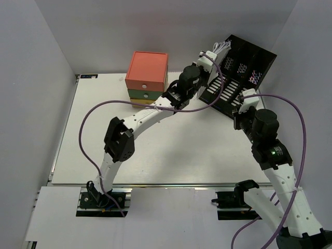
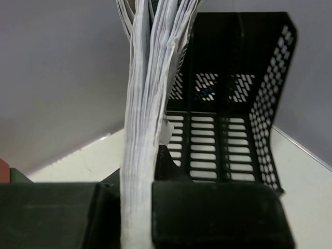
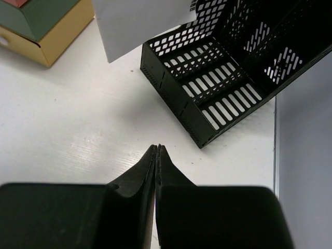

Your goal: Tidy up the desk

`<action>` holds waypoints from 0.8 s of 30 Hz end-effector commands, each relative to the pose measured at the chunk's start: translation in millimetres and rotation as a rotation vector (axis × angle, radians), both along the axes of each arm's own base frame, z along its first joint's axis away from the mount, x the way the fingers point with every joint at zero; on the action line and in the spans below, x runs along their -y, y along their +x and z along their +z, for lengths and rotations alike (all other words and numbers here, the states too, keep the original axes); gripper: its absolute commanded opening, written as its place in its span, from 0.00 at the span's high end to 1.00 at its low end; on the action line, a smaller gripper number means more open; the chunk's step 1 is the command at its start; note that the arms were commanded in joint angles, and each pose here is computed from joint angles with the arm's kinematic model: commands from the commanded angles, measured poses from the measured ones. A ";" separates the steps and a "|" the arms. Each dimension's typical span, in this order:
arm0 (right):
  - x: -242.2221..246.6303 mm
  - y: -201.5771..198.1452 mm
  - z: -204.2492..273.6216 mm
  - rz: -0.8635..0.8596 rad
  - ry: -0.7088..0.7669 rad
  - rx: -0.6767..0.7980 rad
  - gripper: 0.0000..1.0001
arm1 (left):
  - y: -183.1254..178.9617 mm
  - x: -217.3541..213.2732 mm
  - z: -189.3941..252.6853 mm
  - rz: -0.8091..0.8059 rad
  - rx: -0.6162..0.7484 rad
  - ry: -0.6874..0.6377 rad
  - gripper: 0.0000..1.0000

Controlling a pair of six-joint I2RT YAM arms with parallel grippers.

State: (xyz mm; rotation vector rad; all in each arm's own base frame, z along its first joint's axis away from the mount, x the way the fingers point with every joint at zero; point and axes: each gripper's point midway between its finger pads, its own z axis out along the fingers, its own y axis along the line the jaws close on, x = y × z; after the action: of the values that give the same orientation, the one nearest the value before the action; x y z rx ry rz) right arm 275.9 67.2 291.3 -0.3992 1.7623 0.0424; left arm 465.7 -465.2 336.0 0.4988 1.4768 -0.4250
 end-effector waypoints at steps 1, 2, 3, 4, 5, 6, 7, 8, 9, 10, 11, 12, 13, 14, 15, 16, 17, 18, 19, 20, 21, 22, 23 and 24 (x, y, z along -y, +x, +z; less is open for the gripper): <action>3.2 12.4 15.1 -0.035 0.046 0.085 1.00 | 10.4 -12.4 84.2 0.070 0.193 -0.157 1.00; 2.3 13.8 13.2 -0.033 0.052 0.083 1.00 | 12.4 -10.5 87.4 0.070 0.212 -0.162 1.00; 1.5 14.8 5.9 -0.030 0.049 0.071 1.00 | 18.1 -12.0 87.4 0.075 0.225 -0.164 1.00; 3.5 18.7 3.3 -0.039 0.049 0.073 1.00 | 20.7 -6.6 79.9 0.065 0.233 -0.159 1.00; 2.4 19.9 0.2 -0.036 0.049 0.070 1.00 | 20.9 -6.4 85.0 0.066 0.258 -0.185 1.00; 3.0 21.4 -3.9 -0.039 0.047 0.066 1.00 | 20.7 -4.9 86.2 0.060 0.266 -0.198 1.00; 5.8 24.3 -14.2 -0.050 0.042 0.047 1.00 | 20.0 -0.5 84.6 0.040 0.275 -0.199 1.00; 4.3 26.1 -16.8 -0.044 0.043 0.048 1.00 | 21.2 1.3 85.6 0.039 0.290 -0.216 1.00; 4.8 27.6 -22.2 -0.046 0.042 0.040 1.00 | 22.1 3.4 84.6 0.035 0.295 -0.220 1.00; 7.7 28.6 -32.3 -0.059 0.040 0.025 1.00 | 21.5 5.1 89.4 0.026 0.309 -0.233 1.00; 7.8 31.2 -31.9 -0.062 0.046 0.038 1.00 | 28.4 3.8 82.9 0.034 0.309 -0.228 1.00; 9.7 32.6 -36.3 -0.073 0.044 0.032 1.00 | 29.5 4.2 82.5 0.037 0.315 -0.235 1.00; 13.2 33.7 -44.6 -0.089 0.042 0.021 1.00 | 29.7 5.4 83.4 0.034 0.324 -0.240 1.00; 14.2 35.1 -45.2 -0.095 0.043 0.027 1.00 | 29.8 10.2 79.8 0.015 0.325 -0.238 1.00; 15.0 35.7 -46.5 -0.098 0.039 0.025 1.00 | 28.7 11.3 80.1 0.006 0.324 -0.243 1.00; 18.8 36.3 -48.0 -0.112 0.034 0.024 1.00 | 26.2 13.2 83.3 -0.011 0.336 -0.259 1.00; 19.3 36.9 -47.7 -0.115 0.032 0.026 1.00 | 22.7 16.5 85.8 -0.038 0.343 -0.269 1.00; 21.3 37.3 -48.8 -0.122 0.032 0.027 1.00 | 25.2 19.0 80.9 -0.037 0.342 -0.268 1.00; 21.2 37.3 -50.3 -0.121 0.033 0.025 1.00 | 25.1 20.0 83.2 -0.041 0.346 -0.280 1.00; 21.2 37.1 -54.1 -0.122 0.033 0.018 1.00 | 26.0 20.9 84.6 -0.040 0.351 -0.292 1.00; 23.5 37.3 -54.4 -0.129 0.033 0.020 1.00 | 29.2 23.2 76.5 -0.036 0.347 -0.290 1.00; 26.1 37.2 -56.2 -0.139 0.032 0.017 1.00 | 33.7 18.0 78.7 -0.023 0.363 -0.305 1.00; 27.1 36.4 -59.0 -0.142 0.034 0.012 1.00 | 34.9 17.4 77.4 -0.016 0.373 -0.303 1.00; 29.1 35.9 -61.1 -0.149 0.034 0.009 1.00 | 38.0 18.8 69.8 -0.008 0.378 -0.300 1.00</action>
State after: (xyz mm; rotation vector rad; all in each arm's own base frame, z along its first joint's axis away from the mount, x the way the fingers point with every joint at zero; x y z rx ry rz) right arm 307.1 45.5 218.1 -0.2965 1.8332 -0.0167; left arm 507.8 -496.5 354.1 0.4024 1.1817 -0.4814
